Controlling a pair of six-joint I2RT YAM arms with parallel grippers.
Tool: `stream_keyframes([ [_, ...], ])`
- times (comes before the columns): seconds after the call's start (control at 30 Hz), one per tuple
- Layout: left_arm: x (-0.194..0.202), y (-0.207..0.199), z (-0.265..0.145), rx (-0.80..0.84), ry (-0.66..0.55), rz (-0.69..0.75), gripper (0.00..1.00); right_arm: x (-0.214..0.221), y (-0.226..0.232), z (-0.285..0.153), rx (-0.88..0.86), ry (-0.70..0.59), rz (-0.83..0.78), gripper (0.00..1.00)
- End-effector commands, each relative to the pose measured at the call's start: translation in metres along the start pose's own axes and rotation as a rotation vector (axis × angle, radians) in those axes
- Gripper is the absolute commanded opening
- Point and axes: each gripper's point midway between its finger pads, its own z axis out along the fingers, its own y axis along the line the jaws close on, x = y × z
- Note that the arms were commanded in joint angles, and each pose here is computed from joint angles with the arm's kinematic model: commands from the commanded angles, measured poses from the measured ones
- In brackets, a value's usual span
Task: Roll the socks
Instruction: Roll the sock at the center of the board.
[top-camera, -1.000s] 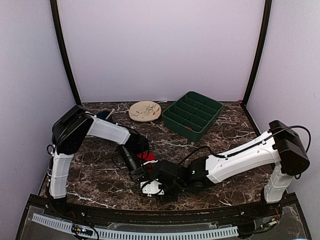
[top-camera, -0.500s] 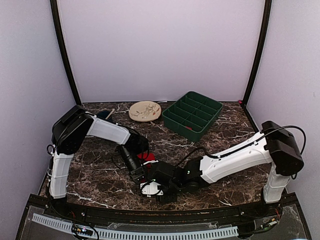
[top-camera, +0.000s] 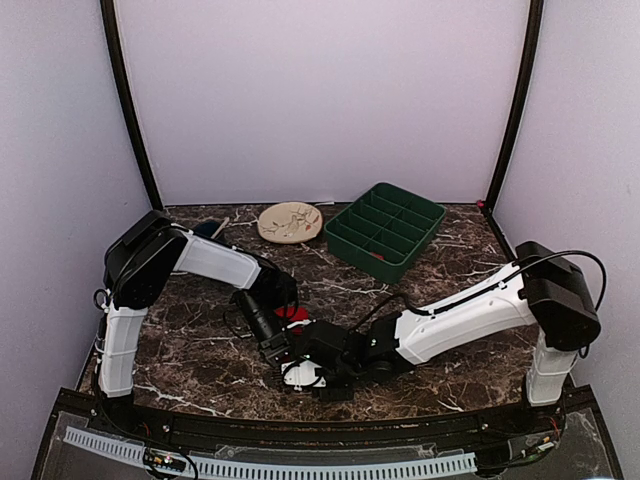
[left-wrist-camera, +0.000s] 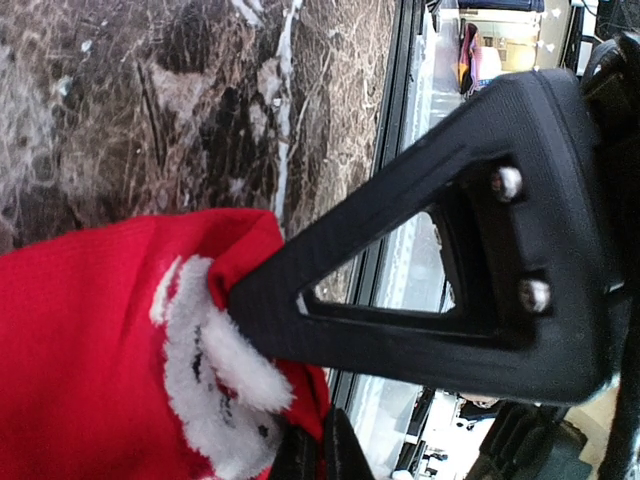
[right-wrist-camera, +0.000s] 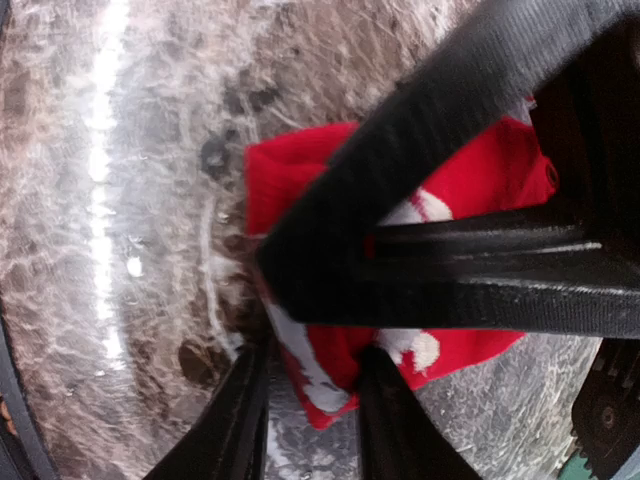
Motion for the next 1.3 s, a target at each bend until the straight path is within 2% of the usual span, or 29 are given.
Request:
stream_keyframes([
  [0.0, -0.003, -0.008, -0.002, 0.035, -0.008, 0.011, 0.0, 0.002, -0.009, 0.01, 0.021, 0.007, 0.013, 0.22],
  [0.23, -0.001, -0.003, -0.001, 0.017, 0.001, -0.001, 0.0, 0.007, -0.013, 0.012, 0.025, 0.007, 0.036, 0.13],
  [0.47, -0.002, 0.015, -0.007, -0.125, 0.016, -0.011, 0.16, 0.008, -0.014, 0.004, 0.004, 0.005, 0.055, 0.1],
  [0.67, -0.015, 0.009, -0.024, -0.201, -0.044, 0.035, 0.2, 0.016, -0.012, 0.002, -0.045, 0.048, 0.076, 0.09],
  [0.9, -0.033, -0.003, -0.047, -0.257, -0.131, 0.092, 0.21, 0.003, -0.019, -0.005, -0.064, 0.042, 0.089, 0.08],
  [1.07, -0.044, -0.004, -0.068, -0.302, -0.23, 0.108, 0.21, 0.001, -0.019, -0.006, -0.104, 0.058, 0.098, 0.06],
  [1.27, -0.05, 0.011, -0.097, -0.447, -0.324, 0.101, 0.21, 0.0, -0.015, -0.005, -0.154, 0.068, 0.116, 0.02],
])
